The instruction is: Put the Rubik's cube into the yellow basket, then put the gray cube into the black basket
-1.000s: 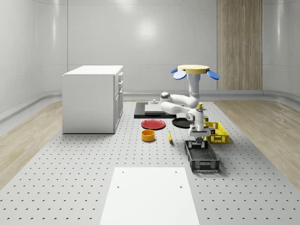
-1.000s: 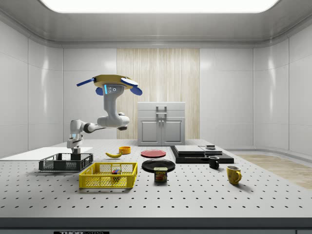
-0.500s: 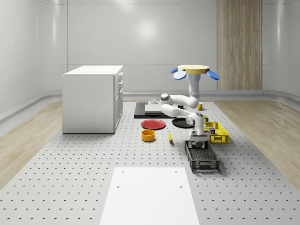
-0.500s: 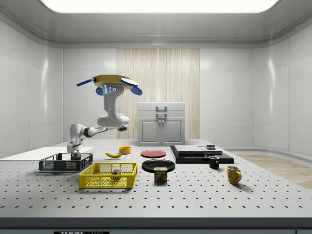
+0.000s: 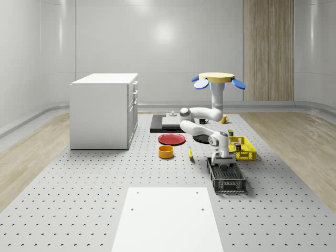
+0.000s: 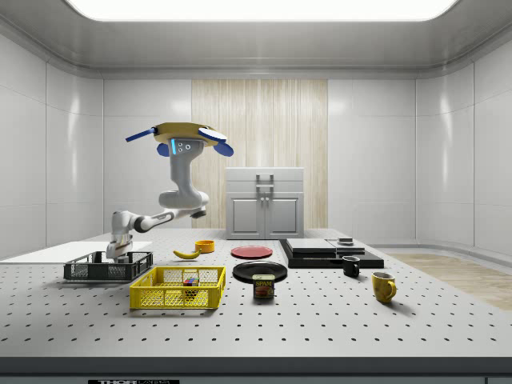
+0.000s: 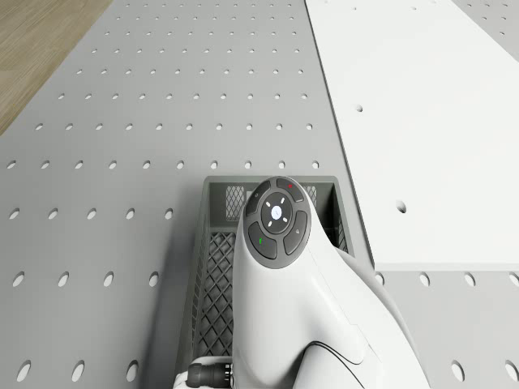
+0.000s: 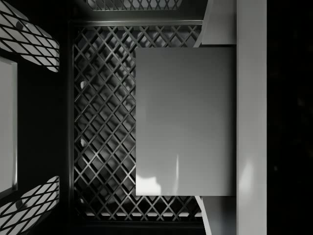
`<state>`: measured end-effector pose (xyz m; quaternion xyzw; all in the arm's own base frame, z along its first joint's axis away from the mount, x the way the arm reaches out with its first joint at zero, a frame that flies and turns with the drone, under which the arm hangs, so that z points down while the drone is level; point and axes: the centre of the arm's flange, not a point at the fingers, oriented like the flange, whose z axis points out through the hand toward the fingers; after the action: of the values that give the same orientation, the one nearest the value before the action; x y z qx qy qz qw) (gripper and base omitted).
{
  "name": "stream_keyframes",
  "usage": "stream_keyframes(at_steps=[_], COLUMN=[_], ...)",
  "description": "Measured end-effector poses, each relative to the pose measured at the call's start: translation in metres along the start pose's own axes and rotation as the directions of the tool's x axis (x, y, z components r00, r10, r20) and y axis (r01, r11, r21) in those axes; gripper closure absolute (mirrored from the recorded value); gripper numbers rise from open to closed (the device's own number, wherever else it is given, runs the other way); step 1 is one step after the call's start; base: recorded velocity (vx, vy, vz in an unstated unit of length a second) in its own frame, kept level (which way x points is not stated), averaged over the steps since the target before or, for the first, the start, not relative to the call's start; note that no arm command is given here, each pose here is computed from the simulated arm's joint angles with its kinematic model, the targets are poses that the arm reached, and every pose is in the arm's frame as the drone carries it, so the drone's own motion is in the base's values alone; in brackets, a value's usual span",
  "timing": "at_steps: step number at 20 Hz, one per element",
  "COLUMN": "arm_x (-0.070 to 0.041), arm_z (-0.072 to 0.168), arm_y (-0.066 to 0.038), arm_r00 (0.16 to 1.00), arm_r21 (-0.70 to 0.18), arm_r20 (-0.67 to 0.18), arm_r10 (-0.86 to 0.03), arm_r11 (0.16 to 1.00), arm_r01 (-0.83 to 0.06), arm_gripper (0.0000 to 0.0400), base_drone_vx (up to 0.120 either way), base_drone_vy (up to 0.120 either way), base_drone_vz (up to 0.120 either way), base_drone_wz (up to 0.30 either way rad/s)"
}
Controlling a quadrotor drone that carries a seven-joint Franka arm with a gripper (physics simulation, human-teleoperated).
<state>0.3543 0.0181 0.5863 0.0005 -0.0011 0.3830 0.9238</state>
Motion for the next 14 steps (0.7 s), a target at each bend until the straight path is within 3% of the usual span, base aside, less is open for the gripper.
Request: stream_keyframes(at_steps=[3,7,14], arm_x=[0.001,0.002,0.003], arm_z=[0.005,0.005,-0.02], arm_y=[-0.002,-0.003,-0.003], arm_r00=[1.0,1.0,1.0], arm_r21=[0.0,0.0,0.0], arm_r20=[0.0,0.0,0.0], arm_r10=[0.0,0.0,0.0], arm_r11=[1.0,1.0,1.0], arm_r01=[0.0,0.0,0.0], arm_gripper=[0.015,0.0055,0.001], base_drone_vx=[0.0,0.0,0.0], base_drone_vy=[0.0,0.0,0.0], base_drone_vz=[0.0,0.0,0.0], base_drone_wz=[0.0,0.0,0.0])
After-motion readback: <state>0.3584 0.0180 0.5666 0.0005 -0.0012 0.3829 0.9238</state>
